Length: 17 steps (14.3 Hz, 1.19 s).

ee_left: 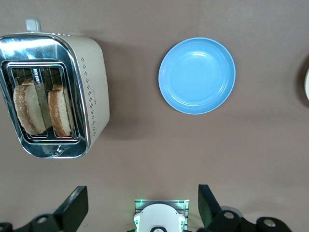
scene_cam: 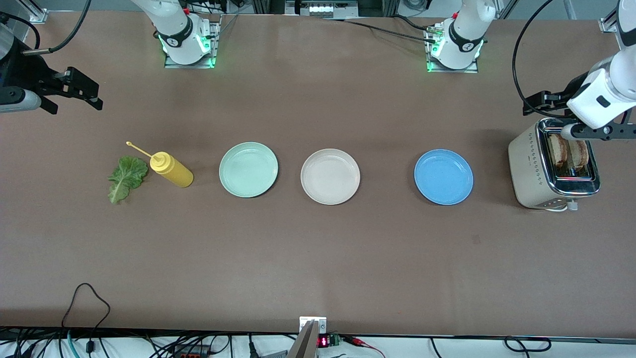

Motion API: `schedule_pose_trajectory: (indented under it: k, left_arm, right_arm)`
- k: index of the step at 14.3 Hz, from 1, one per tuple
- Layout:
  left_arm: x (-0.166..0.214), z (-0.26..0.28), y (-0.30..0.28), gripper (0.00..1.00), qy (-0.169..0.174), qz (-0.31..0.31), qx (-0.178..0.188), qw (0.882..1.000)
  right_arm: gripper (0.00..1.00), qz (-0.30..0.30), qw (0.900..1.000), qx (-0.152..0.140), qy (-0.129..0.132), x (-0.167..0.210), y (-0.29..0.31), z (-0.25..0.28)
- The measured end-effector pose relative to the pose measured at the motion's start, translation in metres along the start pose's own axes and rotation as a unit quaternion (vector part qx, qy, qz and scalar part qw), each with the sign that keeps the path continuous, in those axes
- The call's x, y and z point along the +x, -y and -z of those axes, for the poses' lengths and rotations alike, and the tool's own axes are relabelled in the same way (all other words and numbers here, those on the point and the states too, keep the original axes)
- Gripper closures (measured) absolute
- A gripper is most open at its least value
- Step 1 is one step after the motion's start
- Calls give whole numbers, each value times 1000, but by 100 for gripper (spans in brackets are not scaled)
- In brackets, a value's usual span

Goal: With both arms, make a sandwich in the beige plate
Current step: 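Reach the left gripper down to the bread slice in the toaster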

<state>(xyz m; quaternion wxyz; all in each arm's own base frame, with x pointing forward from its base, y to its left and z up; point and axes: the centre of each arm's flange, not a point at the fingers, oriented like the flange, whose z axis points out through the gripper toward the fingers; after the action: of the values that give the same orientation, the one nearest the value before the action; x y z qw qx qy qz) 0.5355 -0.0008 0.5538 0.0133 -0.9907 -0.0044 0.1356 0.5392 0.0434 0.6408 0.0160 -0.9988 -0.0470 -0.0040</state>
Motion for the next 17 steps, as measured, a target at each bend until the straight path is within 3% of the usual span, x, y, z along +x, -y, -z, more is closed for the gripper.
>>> schedule_pose_trajectory:
  k: [2,7,17]
  left_arm:
    - [5,-6,6,0,4,5,1,1000]
    - [16,-22,39,0,15,14,53,998]
    - [36,-110,93,0,-60,-19,78,995]
  right_arm:
    - [0,0,1000,0,0,0,0,0]
    - [0,0,1000,0,0,0,0,0]
    - [0,0,1000,0,1,0,0,-1]
